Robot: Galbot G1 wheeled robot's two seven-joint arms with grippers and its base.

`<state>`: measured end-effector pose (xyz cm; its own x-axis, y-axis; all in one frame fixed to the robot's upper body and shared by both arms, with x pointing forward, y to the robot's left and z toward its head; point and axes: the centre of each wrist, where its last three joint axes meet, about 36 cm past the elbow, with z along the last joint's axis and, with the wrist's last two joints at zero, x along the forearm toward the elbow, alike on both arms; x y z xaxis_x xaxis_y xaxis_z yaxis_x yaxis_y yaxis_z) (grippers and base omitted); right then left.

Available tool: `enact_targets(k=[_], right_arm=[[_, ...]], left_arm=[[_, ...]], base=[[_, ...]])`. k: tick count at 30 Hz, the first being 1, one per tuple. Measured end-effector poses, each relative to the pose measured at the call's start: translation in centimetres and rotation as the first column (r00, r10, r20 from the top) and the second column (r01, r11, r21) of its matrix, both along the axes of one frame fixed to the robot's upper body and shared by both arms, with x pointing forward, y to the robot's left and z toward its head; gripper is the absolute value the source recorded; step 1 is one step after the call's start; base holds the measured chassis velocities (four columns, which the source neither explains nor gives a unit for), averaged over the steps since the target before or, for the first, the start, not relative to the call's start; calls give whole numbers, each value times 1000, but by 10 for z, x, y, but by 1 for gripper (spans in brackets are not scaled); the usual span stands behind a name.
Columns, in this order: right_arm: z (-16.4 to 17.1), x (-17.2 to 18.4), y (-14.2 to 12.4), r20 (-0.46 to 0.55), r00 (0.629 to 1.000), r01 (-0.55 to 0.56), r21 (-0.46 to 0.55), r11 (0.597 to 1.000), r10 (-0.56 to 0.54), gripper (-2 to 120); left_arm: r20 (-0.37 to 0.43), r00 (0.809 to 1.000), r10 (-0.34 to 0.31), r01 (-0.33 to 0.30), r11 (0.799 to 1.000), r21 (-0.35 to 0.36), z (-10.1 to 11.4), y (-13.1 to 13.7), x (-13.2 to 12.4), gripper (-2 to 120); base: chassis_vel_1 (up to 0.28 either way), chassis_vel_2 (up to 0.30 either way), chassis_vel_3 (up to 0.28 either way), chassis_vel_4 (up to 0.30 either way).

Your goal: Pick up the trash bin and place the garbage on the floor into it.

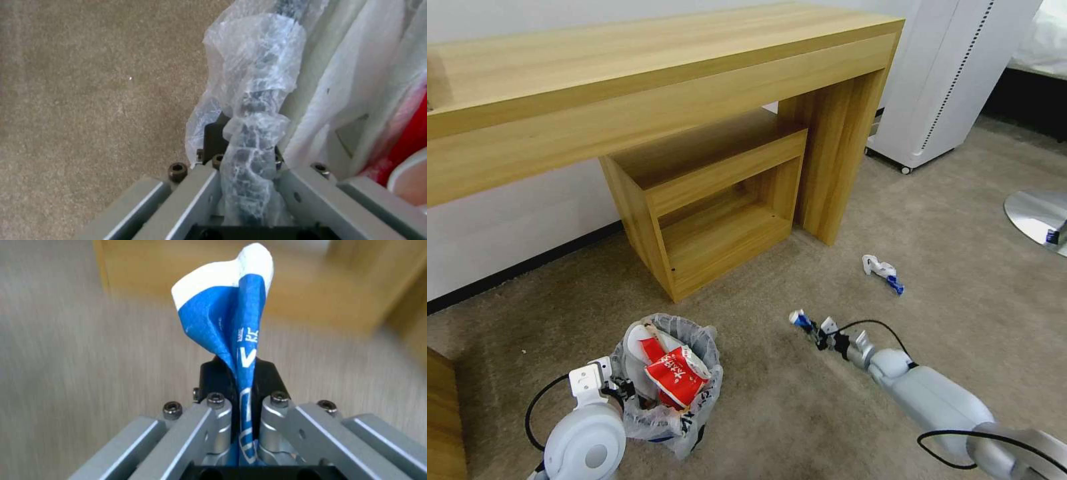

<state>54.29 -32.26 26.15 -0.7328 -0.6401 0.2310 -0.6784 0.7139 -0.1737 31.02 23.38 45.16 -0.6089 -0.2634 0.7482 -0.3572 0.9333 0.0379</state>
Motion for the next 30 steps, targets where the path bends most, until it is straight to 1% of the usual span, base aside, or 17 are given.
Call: enact_targets(k=[1, 2, 3, 4, 5, 6, 8, 9, 10, 12, 13, 14, 17, 22, 25, 27, 30], right_arm=[[21, 5, 10, 32, 999, -21, 54, 998, 20, 3], [21, 5, 10, 32, 999, -21, 54, 998, 20, 3], [45, 8, 28, 64, 996, -64, 121, 991, 56, 3], [60, 8, 42, 81, 993, -98, 164, 982, 86, 3], [81, 5, 63, 100, 986, -151, 220, 964, 132, 3], [81, 5, 63, 100, 986, -151, 220, 964, 132, 3], [101, -8, 101, 99, 971, -235, 278, 932, 215, 3], [105, -14, 117, 98, 964, -266, 293, 918, 248, 3], [105, -14, 117, 98, 964, -266, 293, 918, 248, 3], [106, -32, 151, 81, 945, -327, 309, 893, 318, 3], [106, -39, 161, 75, 938, -345, 313, 885, 340, 3], [106, -39, 161, 75, 938, -345, 313, 885, 340, 3], [105, -59, 196, 50, 903, -420, 317, 850, 427, 3], [110, -62, 212, 53, 880, -464, 307, 831, 472, 3], [124, -64, 225, 60, 863, -494, 312, 811, 502, 3], [127, -66, 228, 59, 857, -503, 315, 805, 512, 3], [135, -82, 237, 46, 841, -521, 336, 784, 540, 3]], left_arm=[[1, 1000, 1, -1, 1000, -3, 1, 0, 1, 0], [1, 1000, 1, -1, 1000, -3, 1, 0, 1, 0], [2, 1000, 1, -1, 1000, -4, 2, 0, 2, 0], [3, 1000, 1, -1, 1000, -6, 4, 0, 3, 0], [4, 1000, 2, -2, 1000, -10, 5, 0, 4, 0], [4, 1000, 2, -2, 1000, -10, 5, 0, 4, 0], [8, 1000, 3, -3, 1000, -17, 8, -1, 6, 0], [9, 1000, 4, -4, 1000, -21, 10, -1, 7, 0], [9, 1000, 4, -4, 1000, -21, 10, -1, 7, 0], [9, 1000, 8, -8, 1000, -30, 13, 0, 8, 0], [9, 1000, 9, -9, 999, -36, 15, 0, 7, 0], [9, 1000, 9, -9, 999, -36, 15, 0, 7, 0], [11, 1000, 12, -11, 998, -66, 27, 0, 6, 0], [20, 1000, 14, -12, 997, -80, 34, 2, 6, 0], [25, 1000, 16, -13, 996, -90, 38, 2, 7, 0], [27, 999, 17, -15, 996, -92, 40, 2, 7, 0], [42, 999, 20, -16, 995, -99, 46, 2, 11, 0]], base=[[0, 0, 0, 0], [0, 0, 0, 0], [0, 0, 0, 0], [0, 0, 0, 0], [0, 0, 0, 0], [0, 0, 0, 0], [0, 0, 0, 0], [0, 0, 0, 0], [0, 0, 0, 0], [0, 0, 0, 0], [0, 0, 0, 0], [0, 0, 0, 0], [0, 0, 0, 0], [0, 0, 0, 0], [0, 0, 0, 0], [0, 0, 0, 0], [0, 0, 0, 0]])
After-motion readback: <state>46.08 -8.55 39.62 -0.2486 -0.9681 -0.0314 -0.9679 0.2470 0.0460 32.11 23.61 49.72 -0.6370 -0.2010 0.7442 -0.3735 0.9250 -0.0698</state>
